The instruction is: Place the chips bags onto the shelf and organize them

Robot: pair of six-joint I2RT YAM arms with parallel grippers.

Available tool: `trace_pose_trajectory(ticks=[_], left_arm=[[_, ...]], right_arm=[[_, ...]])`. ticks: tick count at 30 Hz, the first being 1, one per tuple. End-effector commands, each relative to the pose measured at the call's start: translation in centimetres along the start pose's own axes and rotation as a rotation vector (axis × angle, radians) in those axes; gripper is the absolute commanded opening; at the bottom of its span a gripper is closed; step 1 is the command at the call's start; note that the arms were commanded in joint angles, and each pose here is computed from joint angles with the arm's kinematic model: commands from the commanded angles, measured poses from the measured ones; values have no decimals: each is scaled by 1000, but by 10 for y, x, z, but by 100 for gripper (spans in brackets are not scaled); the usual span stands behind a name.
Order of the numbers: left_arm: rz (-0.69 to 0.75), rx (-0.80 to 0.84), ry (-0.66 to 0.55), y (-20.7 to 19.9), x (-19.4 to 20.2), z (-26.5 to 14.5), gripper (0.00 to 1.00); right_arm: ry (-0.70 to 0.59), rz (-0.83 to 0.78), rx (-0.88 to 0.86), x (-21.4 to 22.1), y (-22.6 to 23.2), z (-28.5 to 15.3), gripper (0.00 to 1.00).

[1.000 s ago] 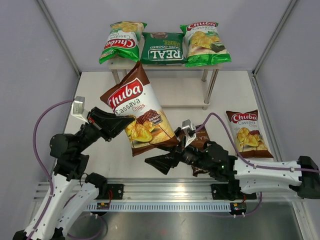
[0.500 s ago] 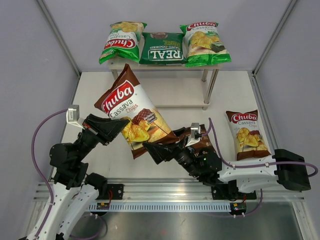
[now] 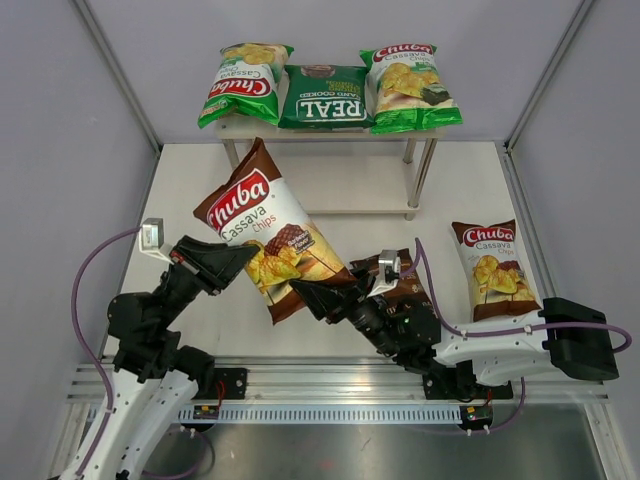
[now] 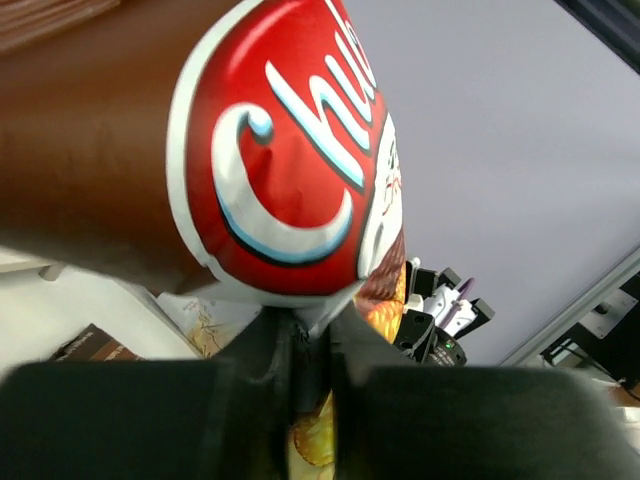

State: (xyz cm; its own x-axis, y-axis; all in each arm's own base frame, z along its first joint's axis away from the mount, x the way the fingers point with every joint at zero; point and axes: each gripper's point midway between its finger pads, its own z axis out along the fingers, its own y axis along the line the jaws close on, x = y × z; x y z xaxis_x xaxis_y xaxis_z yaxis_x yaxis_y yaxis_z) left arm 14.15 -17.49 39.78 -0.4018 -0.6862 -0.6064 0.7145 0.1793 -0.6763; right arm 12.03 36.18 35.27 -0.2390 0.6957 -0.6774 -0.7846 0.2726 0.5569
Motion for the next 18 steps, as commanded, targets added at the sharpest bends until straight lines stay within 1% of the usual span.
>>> trace_pose_trajectory(ticks=[1, 2, 3, 4, 5, 7, 8, 9, 11, 12, 13, 14, 15, 17, 18], left_arm=[[39, 54, 44, -11, 12, -11, 14], [51, 44, 45, -8, 13, -12, 21], [57, 25, 51, -4, 15, -14, 27], [94, 15, 43, -3, 14, -17, 32], [108, -4, 38, -2, 12, -19, 42], [131, -65, 47, 11, 15, -23, 52], [146, -80, 35, 12, 13, -26, 78], [139, -135, 48, 23, 18, -31, 84], [181, -211, 6, 34, 11, -39, 95], [177, -277, 21, 44, 15, -46, 99], [215, -356, -17, 56, 6, -53, 99], [232, -419, -27, 65, 3, -61, 99], [268, -538, -55, 78, -5, -77, 99], [304, -677, -96, 92, -16, -97, 99], [317, -759, -84, 102, -14, -113, 99]], right_arm=[[-171, 78, -62, -50, 19, 1, 34], [-152, 76, -66, -48, 19, -1, 30], [-132, 81, -67, -42, 17, -4, 27], [-113, 83, -81, -39, 19, -7, 24], [-109, 92, -81, -41, 18, -10, 22], [-84, 116, -74, -35, 12, -20, 19], [-83, 124, -69, -39, 11, -23, 18], [-65, 128, -63, -35, 7, -28, 18], [-25, 148, -53, -31, 6, -34, 17], [-6, 170, -47, -28, 4, -36, 17], [9, 178, -34, -25, 1, -39, 17], [37, 179, -17, -19, -3, -42, 17], [54, 206, 0, -15, -6, -45, 17], [98, 220, 38, -3, -14, -49, 17], [115, 249, 58, 5, -19, -53, 17]])
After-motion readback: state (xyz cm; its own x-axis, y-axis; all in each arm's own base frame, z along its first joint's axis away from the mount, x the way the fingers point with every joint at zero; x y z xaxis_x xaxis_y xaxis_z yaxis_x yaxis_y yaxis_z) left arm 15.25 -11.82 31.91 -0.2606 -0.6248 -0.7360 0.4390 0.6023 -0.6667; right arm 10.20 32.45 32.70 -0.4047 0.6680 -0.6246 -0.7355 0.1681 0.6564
